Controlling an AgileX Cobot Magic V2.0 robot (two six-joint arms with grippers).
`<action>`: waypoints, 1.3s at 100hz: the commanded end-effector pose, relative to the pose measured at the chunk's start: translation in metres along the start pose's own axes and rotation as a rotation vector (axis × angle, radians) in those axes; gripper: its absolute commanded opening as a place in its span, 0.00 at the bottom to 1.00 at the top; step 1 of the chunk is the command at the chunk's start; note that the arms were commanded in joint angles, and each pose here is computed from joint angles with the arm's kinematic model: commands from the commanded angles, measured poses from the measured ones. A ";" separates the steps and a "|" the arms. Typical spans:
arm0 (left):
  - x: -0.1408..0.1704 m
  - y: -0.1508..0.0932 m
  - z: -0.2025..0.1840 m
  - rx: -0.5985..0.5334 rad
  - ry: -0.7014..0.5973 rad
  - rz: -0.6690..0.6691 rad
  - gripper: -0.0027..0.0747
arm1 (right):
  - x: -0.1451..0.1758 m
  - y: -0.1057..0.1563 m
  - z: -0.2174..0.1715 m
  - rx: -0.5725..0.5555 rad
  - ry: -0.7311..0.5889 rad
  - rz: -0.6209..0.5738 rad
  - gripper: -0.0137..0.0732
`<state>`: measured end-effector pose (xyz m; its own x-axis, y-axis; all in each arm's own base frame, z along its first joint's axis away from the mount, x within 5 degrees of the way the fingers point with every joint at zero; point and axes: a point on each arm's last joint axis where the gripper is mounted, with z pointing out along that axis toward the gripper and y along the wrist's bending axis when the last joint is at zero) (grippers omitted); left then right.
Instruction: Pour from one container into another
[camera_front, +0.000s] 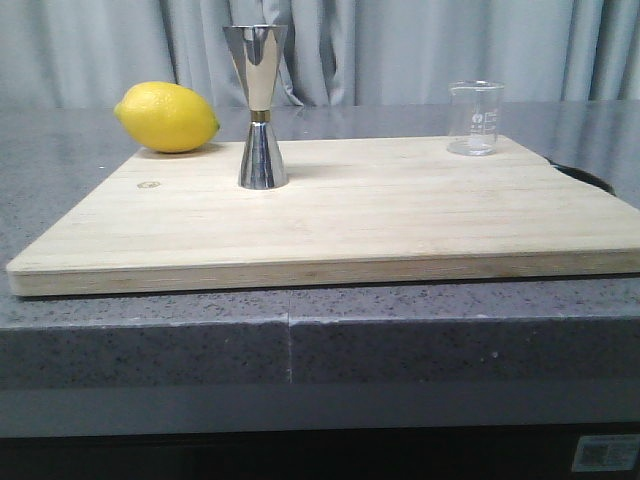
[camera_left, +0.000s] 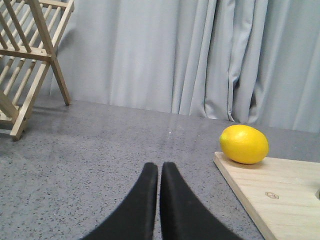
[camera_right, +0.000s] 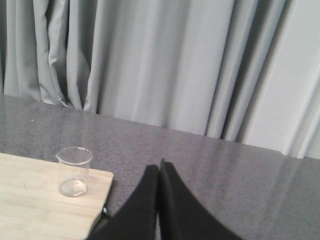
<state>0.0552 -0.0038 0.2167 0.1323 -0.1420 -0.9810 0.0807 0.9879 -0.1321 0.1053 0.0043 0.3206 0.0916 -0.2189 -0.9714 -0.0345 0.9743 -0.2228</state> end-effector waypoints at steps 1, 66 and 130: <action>0.002 -0.002 -0.002 0.030 -0.058 0.030 0.01 | -0.011 0.000 -0.001 -0.019 -0.052 0.005 0.10; 0.006 0.000 -0.002 0.011 -0.017 -0.034 0.01 | -0.011 0.000 -0.001 -0.019 -0.052 0.005 0.10; 0.006 0.000 -0.002 0.011 -0.017 -0.034 0.01 | -0.011 0.000 -0.001 -0.019 -0.052 0.005 0.10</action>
<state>0.0557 -0.0031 0.2128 0.0892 -0.1644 -0.9824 0.0699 0.9849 -0.1585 0.1053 0.0043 0.3206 0.0916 -0.2189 -0.9714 -0.0345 0.9743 -0.2228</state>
